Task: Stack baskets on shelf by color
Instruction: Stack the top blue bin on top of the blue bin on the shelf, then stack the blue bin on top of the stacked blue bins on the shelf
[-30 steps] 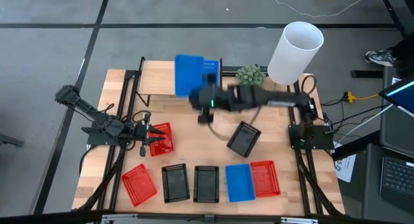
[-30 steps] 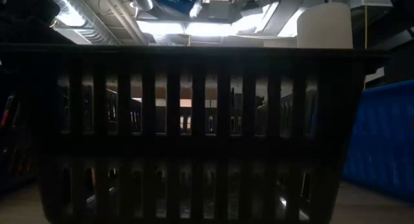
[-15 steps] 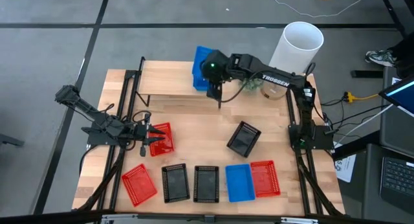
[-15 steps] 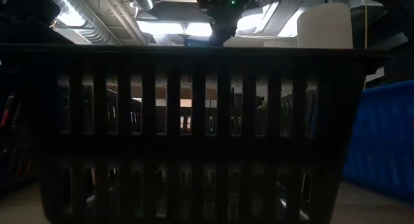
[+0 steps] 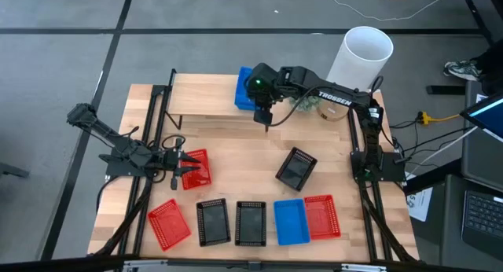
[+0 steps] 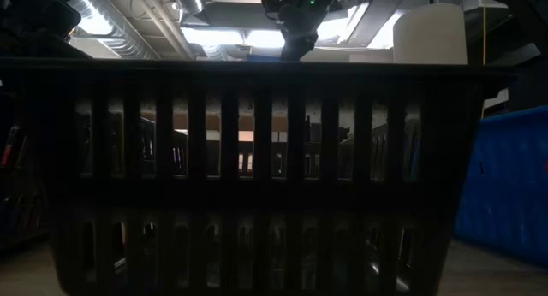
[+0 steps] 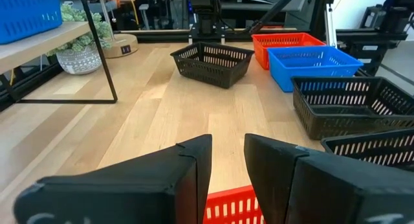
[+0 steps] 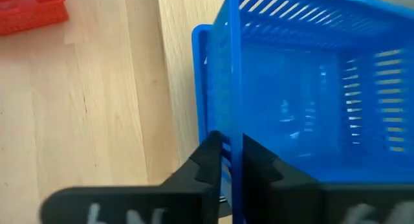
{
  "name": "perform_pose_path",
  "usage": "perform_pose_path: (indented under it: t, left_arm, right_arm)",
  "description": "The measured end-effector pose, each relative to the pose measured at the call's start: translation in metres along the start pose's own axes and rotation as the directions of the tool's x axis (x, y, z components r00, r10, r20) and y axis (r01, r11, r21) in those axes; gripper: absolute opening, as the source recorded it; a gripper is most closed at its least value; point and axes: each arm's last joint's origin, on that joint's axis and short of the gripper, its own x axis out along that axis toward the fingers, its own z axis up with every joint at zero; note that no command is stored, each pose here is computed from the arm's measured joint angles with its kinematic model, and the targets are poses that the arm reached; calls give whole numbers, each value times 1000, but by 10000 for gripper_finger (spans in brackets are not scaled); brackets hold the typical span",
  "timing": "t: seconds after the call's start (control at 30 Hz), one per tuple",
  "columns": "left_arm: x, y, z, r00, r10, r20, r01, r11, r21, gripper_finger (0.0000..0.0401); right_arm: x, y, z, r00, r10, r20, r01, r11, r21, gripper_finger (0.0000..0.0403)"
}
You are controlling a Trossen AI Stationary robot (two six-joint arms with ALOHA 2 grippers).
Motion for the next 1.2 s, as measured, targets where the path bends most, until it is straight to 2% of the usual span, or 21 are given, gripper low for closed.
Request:
perform_pose_path:
  t: [0.2, 0.37, 0.5, 0.6, 0.73, 0.8, 0.9, 1.07, 1.2]
  left_arm:
    - [0, 0, 0, 1000, 0, 0, 0, 1000, -1, 85]
    - [0, 0, 0, 1000, 0, 0, 0, 1000, -1, 85]
    - [0, 0, 0, 1000, 0, 1, 0, 1000, -3, 85]
    - [0, 0, 0, 1000, 0, 1, 0, 1000, -3, 85]
    - [0, 0, 1, 1000, 0, 5, 0, 1000, -5, 85]
    - [0, 0, 1, 1000, 0, 5, 0, 1000, -5, 85]
    - [0, 0, 1, 1000, 0, 6, 0, 1000, -6, 85]
    - [0, 0, 1, 1000, -1, 10, 1, 1000, -8, 85]
    - [0, 0, 2, 1000, -1, 16, 1, 1000, -13, 85]
  right_arm:
    - [0, 0, 0, 1000, -10, -3, 10, 1000, -7, 80]
    - [0, 1, 0, 998, -56, -13, 56, 998, -14, 94]
    - [-8, 15, 3, 1000, -3, 10, 3, 1000, -15, 95]
    - [-28, 30, 5, 999, 34, 15, -34, 999, -26, 96]
    - [-55, 52, -2, 993, 109, -53, -104, 990, 98, 96]
    - [-63, 70, -11, 968, 205, -144, -189, 975, 120, 96]
    - [-70, 105, -26, 901, 328, -283, -306, 944, 121, 96]
    - [-65, 173, -48, 828, 370, -420, -371, 925, 83, 96]
    - [-55, 234, -68, 799, 415, -435, -419, 903, 92, 96]
